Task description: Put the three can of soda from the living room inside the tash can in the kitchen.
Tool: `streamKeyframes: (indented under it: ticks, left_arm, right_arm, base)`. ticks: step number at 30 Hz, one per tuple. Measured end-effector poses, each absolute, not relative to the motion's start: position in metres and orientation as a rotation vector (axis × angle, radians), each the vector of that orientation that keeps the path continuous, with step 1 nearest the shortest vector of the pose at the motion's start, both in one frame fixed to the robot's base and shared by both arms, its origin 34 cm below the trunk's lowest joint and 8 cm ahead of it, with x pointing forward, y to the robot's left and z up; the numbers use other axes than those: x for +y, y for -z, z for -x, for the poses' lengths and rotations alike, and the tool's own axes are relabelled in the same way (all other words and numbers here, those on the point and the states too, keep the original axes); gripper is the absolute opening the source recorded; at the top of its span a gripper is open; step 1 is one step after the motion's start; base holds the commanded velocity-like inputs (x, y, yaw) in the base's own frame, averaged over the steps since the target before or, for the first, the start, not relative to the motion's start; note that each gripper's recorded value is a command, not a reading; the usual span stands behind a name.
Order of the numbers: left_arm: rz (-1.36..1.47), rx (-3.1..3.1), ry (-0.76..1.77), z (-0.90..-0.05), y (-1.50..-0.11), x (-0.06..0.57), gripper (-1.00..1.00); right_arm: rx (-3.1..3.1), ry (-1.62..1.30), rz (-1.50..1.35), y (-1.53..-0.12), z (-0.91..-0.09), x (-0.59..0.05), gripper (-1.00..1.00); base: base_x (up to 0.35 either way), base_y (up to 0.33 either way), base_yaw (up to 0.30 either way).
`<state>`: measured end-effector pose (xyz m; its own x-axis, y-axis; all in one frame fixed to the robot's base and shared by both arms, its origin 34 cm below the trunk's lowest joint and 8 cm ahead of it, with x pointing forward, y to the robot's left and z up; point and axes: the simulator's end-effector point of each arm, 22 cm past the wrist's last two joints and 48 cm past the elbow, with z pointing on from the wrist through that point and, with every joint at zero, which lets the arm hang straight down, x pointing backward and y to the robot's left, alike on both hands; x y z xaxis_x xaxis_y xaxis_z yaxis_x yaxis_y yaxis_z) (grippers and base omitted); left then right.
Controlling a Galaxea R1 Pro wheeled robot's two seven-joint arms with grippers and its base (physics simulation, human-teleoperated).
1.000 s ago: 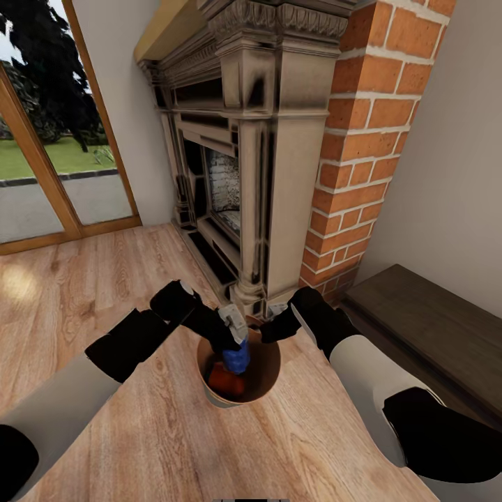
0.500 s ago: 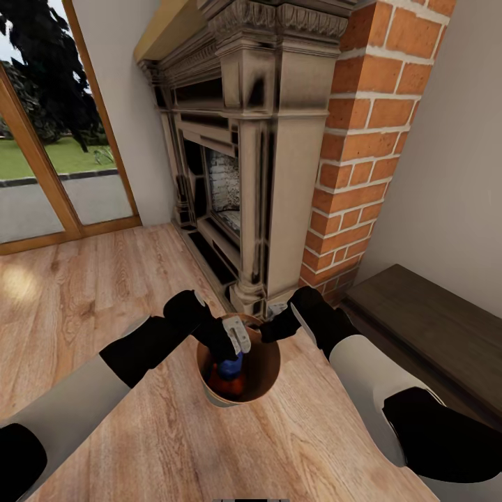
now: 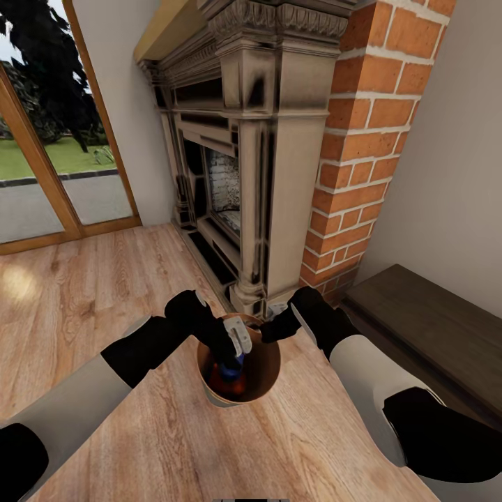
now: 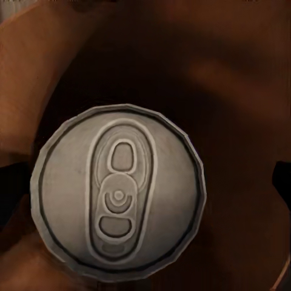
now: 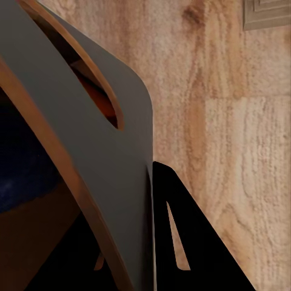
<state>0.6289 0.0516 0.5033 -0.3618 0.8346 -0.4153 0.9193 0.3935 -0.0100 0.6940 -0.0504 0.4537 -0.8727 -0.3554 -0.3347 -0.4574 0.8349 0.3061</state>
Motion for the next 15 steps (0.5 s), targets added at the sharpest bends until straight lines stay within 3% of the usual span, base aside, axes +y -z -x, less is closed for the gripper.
streamKeyframes:
  ticks: [15]
  left_arm:
    - [-1.535,2.229,0.368,-0.627,-0.528,0.040,1.00]
  right_arm:
    - [2.755,-0.548,0.620,-0.452,-0.694,-0.053,-1.00]
  base:
    - [0.000,0.000,0.000]
